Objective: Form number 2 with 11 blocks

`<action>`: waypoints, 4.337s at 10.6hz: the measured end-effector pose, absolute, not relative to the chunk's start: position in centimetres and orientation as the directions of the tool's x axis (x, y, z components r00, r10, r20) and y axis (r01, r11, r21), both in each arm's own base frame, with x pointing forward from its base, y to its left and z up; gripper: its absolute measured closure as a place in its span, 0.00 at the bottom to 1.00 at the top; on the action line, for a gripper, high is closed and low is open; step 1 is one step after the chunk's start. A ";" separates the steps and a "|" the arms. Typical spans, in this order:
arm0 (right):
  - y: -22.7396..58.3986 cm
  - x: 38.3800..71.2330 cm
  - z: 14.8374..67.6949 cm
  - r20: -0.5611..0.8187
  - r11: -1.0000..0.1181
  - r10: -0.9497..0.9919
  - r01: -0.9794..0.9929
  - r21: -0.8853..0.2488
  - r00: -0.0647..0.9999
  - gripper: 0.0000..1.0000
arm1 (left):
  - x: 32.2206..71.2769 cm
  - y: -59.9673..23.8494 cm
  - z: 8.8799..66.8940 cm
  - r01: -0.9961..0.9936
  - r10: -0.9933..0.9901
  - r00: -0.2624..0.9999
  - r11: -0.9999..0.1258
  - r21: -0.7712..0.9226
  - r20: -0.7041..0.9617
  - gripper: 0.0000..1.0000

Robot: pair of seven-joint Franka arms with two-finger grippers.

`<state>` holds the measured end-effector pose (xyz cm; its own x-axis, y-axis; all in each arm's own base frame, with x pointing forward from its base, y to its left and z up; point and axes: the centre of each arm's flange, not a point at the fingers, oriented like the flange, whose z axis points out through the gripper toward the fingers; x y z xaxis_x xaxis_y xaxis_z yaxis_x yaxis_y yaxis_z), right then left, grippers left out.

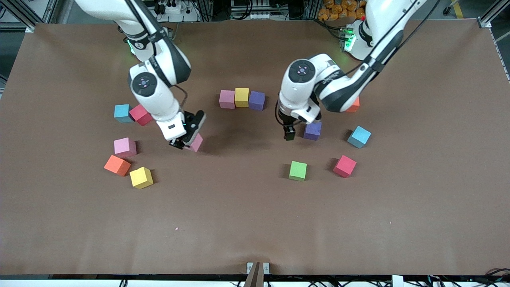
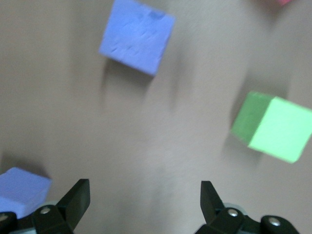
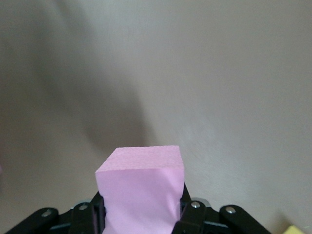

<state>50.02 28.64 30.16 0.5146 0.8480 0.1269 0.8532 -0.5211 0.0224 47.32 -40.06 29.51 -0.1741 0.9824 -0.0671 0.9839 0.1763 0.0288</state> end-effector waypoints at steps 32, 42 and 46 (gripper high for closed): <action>50.5 39.7 20.7 -0.077 -0.998 -0.038 -0.041 -0.043 0.996 0.45 | 59.7 -18.1 19.2 0.869 0.870 0.493 -0.493 -0.043 -0.009 0.00; 50.8 39.9 21.3 -0.077 -0.994 -0.088 -0.092 -0.051 0.993 0.00 | 60.8 -21.8 24.6 0.737 0.739 0.674 -0.673 0.062 0.003 0.41; 46.1 45.4 28.4 -0.073 -0.999 -0.036 -0.039 -0.031 0.997 0.00 | 60.2 -26.6 27.7 0.617 0.624 0.781 -0.778 0.119 0.026 0.41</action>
<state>45.36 46.11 28.44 0.9967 -0.0364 -0.0727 -0.0388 -0.9988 -0.0314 60.25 -26.57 27.74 0.7813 0.6236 0.0260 0.6170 -0.7780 0.1187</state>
